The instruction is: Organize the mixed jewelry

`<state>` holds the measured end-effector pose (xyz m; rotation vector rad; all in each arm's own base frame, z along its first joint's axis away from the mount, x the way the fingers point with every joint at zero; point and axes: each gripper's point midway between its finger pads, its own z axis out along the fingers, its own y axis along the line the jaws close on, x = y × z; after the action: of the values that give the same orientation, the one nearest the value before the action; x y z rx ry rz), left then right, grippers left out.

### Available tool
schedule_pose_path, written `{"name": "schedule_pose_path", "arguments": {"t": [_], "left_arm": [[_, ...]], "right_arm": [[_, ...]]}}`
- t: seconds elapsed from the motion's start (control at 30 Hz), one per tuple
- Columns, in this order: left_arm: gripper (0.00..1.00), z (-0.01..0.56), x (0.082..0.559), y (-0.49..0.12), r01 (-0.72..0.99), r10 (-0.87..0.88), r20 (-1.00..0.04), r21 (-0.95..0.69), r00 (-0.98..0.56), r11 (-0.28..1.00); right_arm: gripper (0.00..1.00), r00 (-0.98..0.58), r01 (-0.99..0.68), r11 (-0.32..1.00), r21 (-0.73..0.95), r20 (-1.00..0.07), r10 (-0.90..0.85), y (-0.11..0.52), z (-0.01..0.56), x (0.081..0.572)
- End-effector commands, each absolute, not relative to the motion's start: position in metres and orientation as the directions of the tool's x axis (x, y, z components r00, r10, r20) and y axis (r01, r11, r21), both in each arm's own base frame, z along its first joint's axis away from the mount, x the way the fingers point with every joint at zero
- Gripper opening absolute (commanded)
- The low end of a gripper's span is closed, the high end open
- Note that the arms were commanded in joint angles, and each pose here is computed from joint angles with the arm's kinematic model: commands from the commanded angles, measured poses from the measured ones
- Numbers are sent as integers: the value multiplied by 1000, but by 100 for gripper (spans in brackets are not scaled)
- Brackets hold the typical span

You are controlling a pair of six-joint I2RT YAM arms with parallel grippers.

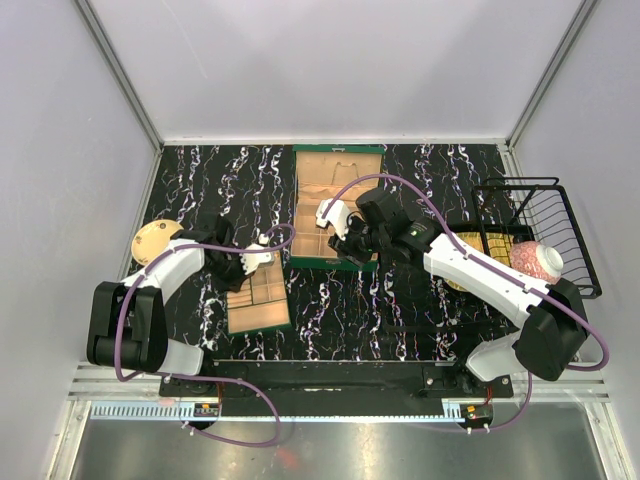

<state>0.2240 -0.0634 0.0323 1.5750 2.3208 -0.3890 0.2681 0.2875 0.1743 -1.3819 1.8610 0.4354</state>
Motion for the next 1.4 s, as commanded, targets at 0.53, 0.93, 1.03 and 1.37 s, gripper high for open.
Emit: {"name": "schedule_pose_path", "arguments": {"t": [0.53,0.93,1.03,1.37], "left_arm": [[15,40,222,-73,927,819,-450,-61,-356,370],[34,79,240,-84,915,772,-532,-13,-349,404],[35,91,244,-87,909,752,-558,-10,-351,417],[42,124,283,-74,795,609,-671,49,-423,605]], "right_arm": [[44,-93,-901,382,-208,-765,-637,287,187,279],[44,-79,-905,370,-209,-773,-629,287,192,275],[45,-81,-910,362,-200,-772,-630,288,195,274],[47,-56,-948,268,-172,-738,-673,304,190,256]]}}
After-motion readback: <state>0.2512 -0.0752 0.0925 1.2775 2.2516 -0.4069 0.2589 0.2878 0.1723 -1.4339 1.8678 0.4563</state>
